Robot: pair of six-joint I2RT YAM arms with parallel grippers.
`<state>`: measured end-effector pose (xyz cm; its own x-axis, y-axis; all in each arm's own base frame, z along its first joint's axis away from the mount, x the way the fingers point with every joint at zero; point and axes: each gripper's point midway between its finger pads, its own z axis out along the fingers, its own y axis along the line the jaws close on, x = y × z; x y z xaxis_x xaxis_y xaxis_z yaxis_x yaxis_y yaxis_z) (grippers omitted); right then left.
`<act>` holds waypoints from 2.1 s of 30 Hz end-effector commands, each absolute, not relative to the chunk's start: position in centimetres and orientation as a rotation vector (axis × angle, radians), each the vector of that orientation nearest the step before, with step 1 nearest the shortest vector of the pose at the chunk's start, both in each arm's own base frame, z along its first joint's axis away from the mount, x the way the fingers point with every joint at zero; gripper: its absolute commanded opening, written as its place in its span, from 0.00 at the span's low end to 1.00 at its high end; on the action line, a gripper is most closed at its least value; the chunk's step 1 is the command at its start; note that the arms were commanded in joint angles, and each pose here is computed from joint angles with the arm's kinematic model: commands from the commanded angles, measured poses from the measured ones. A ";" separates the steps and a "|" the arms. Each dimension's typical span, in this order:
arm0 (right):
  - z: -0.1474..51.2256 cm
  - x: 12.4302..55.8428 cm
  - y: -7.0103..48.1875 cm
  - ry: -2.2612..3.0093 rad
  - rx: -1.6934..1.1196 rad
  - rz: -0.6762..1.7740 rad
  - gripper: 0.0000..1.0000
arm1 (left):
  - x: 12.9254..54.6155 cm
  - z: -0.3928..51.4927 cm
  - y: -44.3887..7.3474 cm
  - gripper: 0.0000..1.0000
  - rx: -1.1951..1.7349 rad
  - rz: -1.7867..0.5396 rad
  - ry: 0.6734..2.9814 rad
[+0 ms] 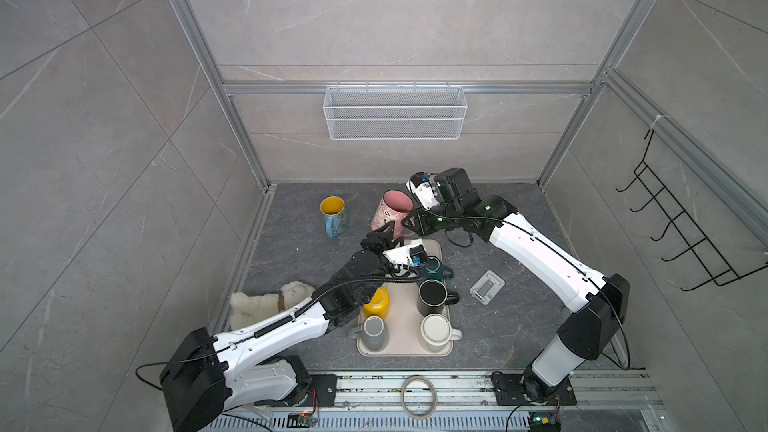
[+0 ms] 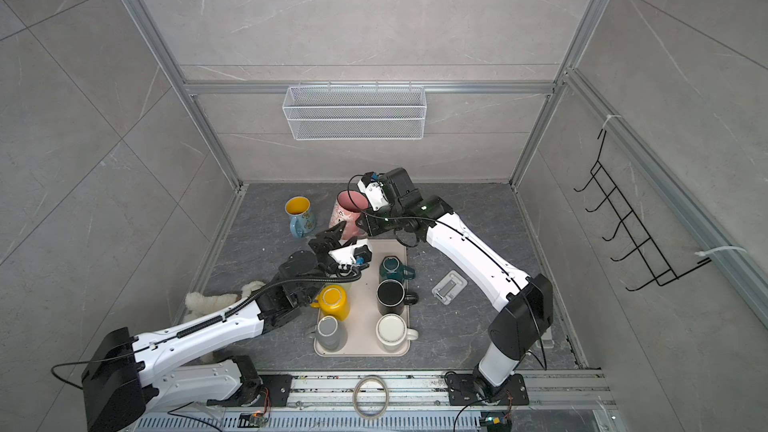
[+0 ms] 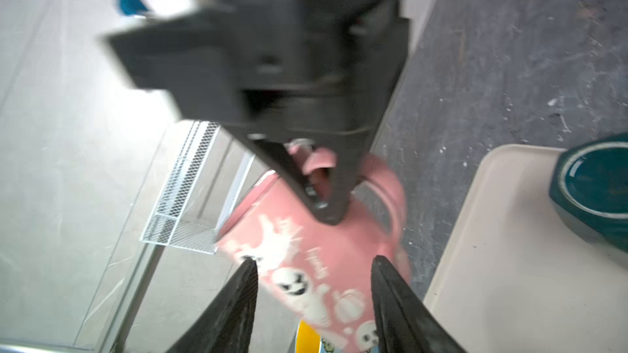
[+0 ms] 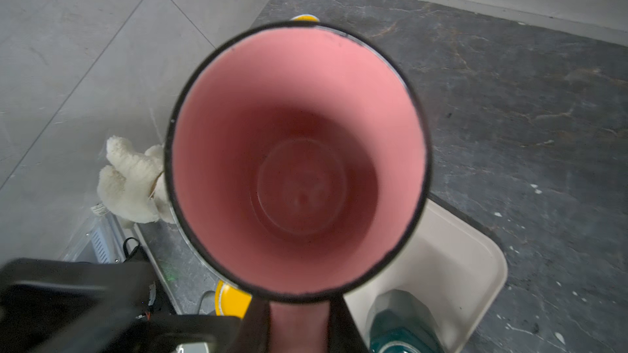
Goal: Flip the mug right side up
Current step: 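Grip the pink mug's rim with the right gripper while the left holds the handle, then carry the pink mug beyond the tray with the right gripper while the left withdraws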
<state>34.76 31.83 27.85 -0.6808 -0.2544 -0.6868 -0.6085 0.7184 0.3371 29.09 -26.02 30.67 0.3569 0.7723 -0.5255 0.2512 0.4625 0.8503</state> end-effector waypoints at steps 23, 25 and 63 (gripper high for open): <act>24.0 46.2 40.0 2.283 -0.493 0.621 0.00 | 31.1 33.0 -14.0 0.65 0.345 0.019 1.716; 23.1 46.7 40.8 2.297 -0.507 0.603 0.00 | 31.2 32.6 -14.2 0.66 0.349 -0.007 1.729; 15.3 50.7 44.7 2.272 -0.448 0.347 0.00 | 31.2 30.9 -13.1 0.66 0.301 -0.038 1.766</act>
